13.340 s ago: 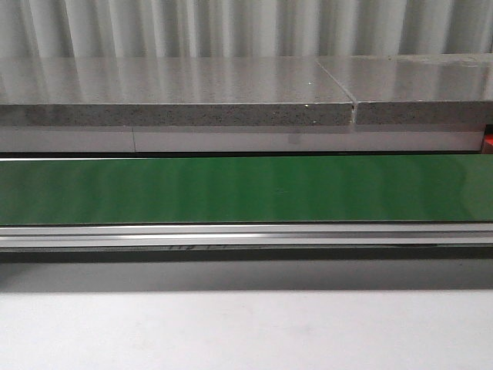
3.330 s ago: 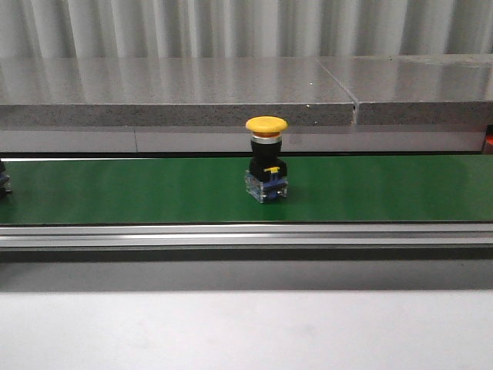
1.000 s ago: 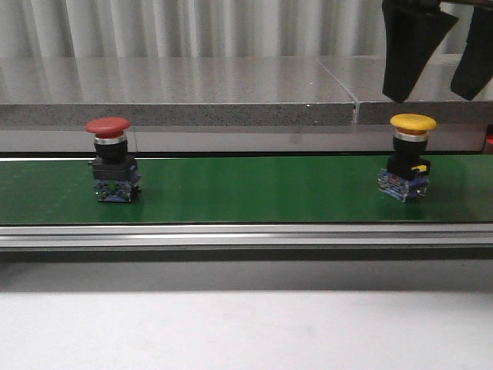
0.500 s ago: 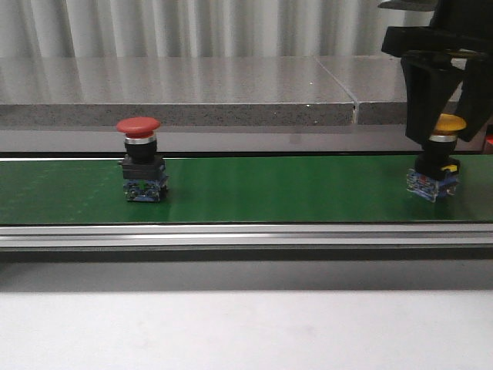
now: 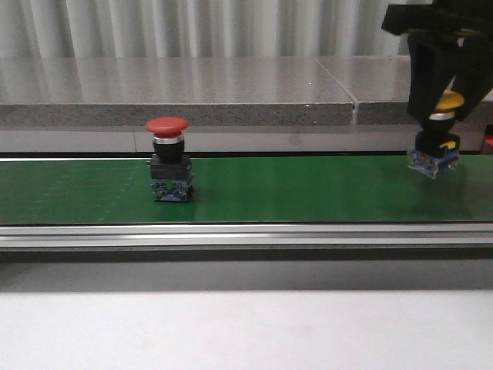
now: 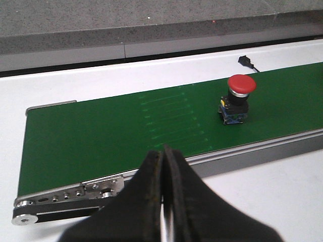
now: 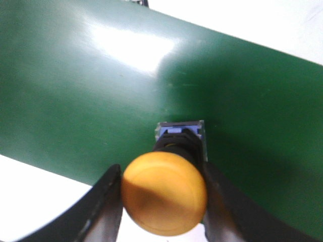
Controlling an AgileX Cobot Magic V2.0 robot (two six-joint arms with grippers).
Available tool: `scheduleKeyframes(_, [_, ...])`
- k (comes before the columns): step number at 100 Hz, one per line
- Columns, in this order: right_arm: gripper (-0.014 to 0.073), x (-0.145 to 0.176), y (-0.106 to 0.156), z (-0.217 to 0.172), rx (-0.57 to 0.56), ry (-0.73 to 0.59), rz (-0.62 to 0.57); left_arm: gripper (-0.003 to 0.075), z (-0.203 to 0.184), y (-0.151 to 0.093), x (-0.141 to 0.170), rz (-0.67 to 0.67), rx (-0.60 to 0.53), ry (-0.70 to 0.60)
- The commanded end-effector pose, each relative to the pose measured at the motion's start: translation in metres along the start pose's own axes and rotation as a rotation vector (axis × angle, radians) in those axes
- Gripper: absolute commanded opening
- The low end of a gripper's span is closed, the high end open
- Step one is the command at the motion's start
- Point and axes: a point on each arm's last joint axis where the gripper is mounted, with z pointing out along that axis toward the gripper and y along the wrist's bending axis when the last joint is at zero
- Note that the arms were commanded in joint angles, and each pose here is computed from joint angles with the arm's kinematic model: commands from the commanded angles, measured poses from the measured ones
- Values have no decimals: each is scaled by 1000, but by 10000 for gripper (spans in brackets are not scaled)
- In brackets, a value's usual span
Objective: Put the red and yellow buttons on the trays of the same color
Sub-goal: 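Carry the yellow button into the yellow tray and open the right gripper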
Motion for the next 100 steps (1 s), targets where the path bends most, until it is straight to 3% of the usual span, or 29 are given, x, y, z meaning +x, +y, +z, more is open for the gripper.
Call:
scheduleKeyframes(1, [288,-1,-2,-40,1,-134,45,-20,-4,-1,-13,-9,9,-86])
scheduleKeyframes(41, [288,22,-43,-85,50,-189,297,-20,-4,-1,-13,-9,9,-86])
scheduleKeyframes(100, [288,83,-158,-129,243,-232,791,-20,-4,-1,-13,-9,9,-86])
